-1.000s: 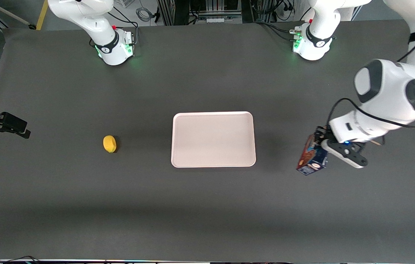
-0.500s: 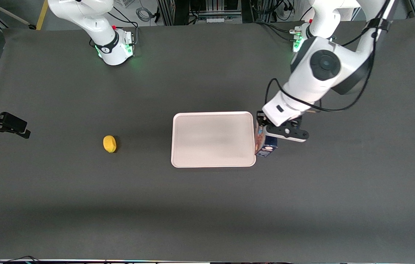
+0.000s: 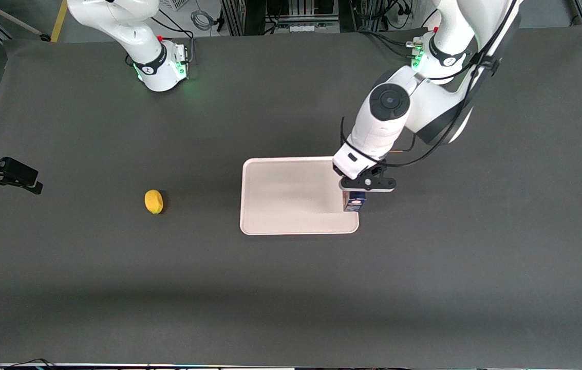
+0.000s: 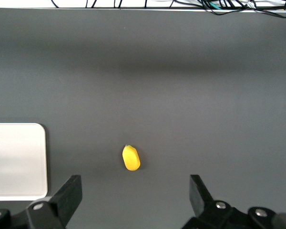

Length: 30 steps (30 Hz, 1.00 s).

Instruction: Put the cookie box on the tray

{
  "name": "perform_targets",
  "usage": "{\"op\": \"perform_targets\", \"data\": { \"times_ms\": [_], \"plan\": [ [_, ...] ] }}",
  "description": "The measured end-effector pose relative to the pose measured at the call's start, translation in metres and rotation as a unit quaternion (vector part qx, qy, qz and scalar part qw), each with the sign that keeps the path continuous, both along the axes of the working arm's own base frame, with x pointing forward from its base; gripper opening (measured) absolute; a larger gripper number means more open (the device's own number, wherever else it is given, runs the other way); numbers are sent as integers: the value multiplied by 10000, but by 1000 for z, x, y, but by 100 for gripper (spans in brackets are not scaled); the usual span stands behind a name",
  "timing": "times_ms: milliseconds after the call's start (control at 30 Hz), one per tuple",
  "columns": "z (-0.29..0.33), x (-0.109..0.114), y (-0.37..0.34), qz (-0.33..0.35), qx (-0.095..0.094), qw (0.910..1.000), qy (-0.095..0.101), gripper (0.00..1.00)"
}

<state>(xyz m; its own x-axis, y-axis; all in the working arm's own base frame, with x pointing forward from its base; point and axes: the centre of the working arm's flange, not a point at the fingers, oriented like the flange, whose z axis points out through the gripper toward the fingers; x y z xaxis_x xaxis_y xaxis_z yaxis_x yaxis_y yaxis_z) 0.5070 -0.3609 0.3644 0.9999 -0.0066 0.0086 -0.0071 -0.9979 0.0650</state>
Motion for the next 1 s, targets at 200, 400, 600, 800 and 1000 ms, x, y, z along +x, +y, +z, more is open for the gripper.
{"op": "perform_targets", "data": {
  "times_ms": [200, 400, 600, 800, 1000],
  "plan": [
    [-28, -3, -12, 53, -95, 9999, 67, 29],
    [-46, -5, -15, 89, 11, 10000, 37, 29],
    [-64, -8, -22, 141, 68, 9999, -51, 29],
    [-85, -12, -32, 163, 38, 9998, -94, 29],
    [-101, -14, -34, 166, 100, 9998, -108, 30]
  ]
}}
